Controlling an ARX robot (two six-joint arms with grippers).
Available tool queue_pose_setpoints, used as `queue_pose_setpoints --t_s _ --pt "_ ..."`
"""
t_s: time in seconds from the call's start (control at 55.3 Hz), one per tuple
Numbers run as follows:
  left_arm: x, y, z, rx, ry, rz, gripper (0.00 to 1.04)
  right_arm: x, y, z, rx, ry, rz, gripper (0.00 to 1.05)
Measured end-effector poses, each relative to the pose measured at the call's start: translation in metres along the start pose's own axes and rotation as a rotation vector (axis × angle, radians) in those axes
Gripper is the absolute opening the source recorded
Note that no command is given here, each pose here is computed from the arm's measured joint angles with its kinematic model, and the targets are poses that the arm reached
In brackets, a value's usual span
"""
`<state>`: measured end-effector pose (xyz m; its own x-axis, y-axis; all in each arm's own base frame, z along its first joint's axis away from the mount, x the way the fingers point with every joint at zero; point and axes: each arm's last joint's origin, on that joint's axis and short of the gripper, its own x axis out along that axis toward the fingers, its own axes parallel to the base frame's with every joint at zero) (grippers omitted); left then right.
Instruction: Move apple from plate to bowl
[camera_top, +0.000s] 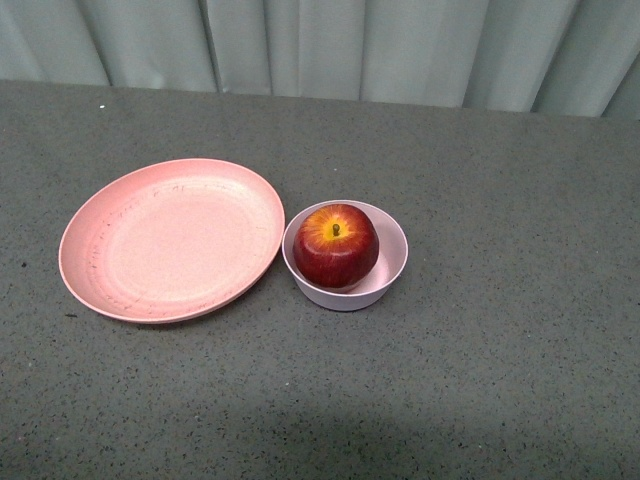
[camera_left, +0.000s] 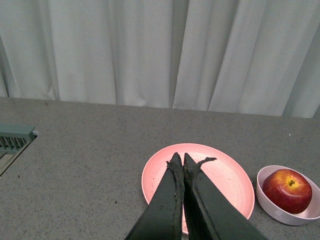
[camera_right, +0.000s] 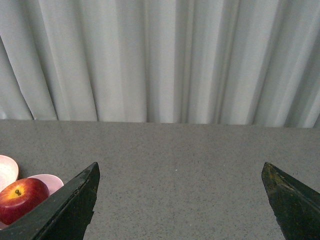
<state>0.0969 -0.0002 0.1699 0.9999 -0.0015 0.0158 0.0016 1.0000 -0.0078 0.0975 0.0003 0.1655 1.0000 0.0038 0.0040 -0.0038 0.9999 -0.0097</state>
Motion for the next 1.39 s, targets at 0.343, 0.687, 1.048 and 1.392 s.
queue_pose_setpoints --t_s 0.343,0.687,1.048,1.392 --pt "0.0000 0.0000 0.0000 0.001 0.000 0.000 0.64 0.0000 0.0000 0.0000 0.000 0.000 0.000 0.95" --pt "0.0000 0.0000 0.0000 0.003 0.000 0.000 0.98 0.0000 0.0000 0.0000 0.000 0.000 0.000 0.95" --pt "0.0000 0.0000 0.0000 0.003 0.000 0.000 0.98 0.0000 0.0000 0.0000 0.000 0.000 0.000 0.95" --pt "0.0000 0.0000 0.0000 0.003 0.000 0.000 0.98 0.0000 0.0000 0.0000 0.000 0.000 0.000 0.95"
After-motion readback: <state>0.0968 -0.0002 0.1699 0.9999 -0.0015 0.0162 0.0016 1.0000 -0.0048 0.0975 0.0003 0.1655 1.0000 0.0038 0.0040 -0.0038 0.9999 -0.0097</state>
